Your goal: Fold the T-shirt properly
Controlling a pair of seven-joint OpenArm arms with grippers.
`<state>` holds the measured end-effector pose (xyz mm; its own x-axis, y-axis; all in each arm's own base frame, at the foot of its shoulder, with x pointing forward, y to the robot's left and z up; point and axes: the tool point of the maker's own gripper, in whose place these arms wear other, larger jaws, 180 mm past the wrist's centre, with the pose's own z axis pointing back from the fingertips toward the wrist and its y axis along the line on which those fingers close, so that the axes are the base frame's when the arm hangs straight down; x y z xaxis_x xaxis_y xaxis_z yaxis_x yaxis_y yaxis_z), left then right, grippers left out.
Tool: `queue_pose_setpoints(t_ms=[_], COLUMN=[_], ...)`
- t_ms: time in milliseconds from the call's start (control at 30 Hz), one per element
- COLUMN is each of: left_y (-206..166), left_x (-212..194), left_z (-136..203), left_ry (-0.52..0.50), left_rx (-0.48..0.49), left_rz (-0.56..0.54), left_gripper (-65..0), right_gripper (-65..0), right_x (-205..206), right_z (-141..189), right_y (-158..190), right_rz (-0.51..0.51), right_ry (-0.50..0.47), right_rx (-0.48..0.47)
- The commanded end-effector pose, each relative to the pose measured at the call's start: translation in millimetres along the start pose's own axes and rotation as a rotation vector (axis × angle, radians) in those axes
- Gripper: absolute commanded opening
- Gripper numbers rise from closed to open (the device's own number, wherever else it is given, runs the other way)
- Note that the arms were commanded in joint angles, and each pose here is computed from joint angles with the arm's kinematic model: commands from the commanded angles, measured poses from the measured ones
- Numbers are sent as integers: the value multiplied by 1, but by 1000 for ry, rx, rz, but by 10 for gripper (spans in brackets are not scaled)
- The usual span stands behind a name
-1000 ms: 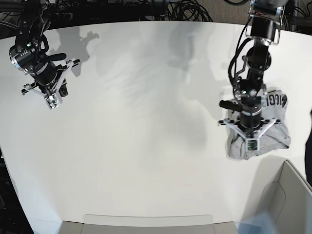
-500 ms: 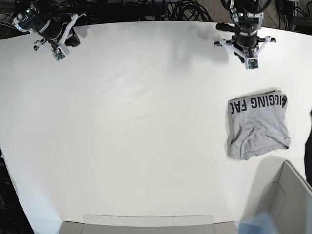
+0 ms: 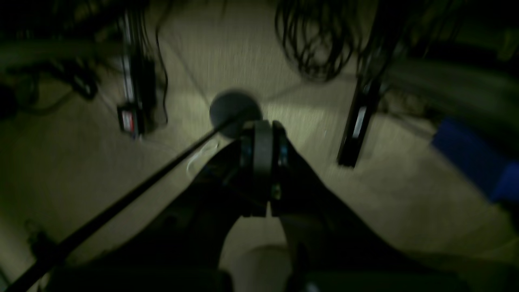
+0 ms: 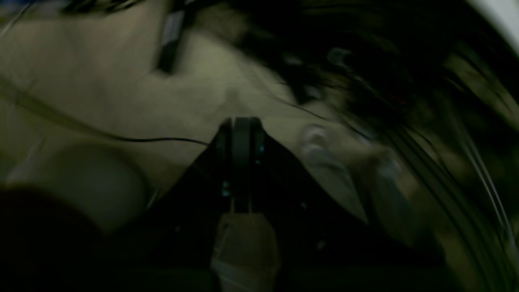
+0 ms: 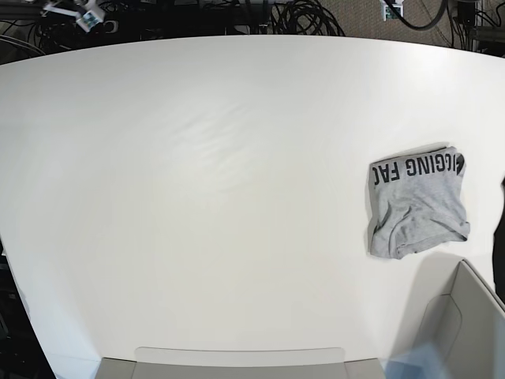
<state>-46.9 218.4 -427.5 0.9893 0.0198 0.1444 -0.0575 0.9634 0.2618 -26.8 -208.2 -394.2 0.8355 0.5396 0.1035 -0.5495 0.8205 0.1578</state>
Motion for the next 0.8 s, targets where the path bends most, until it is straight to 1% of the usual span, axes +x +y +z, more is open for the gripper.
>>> queue_pose_setpoints(t_ms=[0,67,167,233,300,400,467,567,633,767], left_y=[3,5,0,3,1,-6,-17,-17,-20,-21], left_x=[-10,-28,-53,-72,-87,-97,-97,-96,-96,-93], left_z=[-2,-14,-41,-62,-81,-107,-123,-145,-158,-177], left_ry=[21,77,170,241,301,373,393,407,412,412], left_rx=[14,25,48,71,87,96,94,110,116,130], left_rz=[-9,-14,25,26,28,37,60,55,46,33], left_gripper=[-650,-650,-650,-650,-650,-650,-650,-650,-650,-650], right_gripper=[-650,-650,-650,-650,-650,-650,-650,-650,-650,-650], right_x=[-9,-23,-41,-50,-56,-67,-70,-80,-92,-103], right_z=[-6,-26,-53,-70,-86,-114,-132,-154,-163,-179], right_y=[7,19,25,25,18,4,-5,-17,-23,-23], right_rz=[60,161,263,291,294,307,313,334,369,449], right_ry=[52,138,232,284,323,405,424,478,537,585], right_rx=[16,43,65,80,91,105,117,135,151,191])
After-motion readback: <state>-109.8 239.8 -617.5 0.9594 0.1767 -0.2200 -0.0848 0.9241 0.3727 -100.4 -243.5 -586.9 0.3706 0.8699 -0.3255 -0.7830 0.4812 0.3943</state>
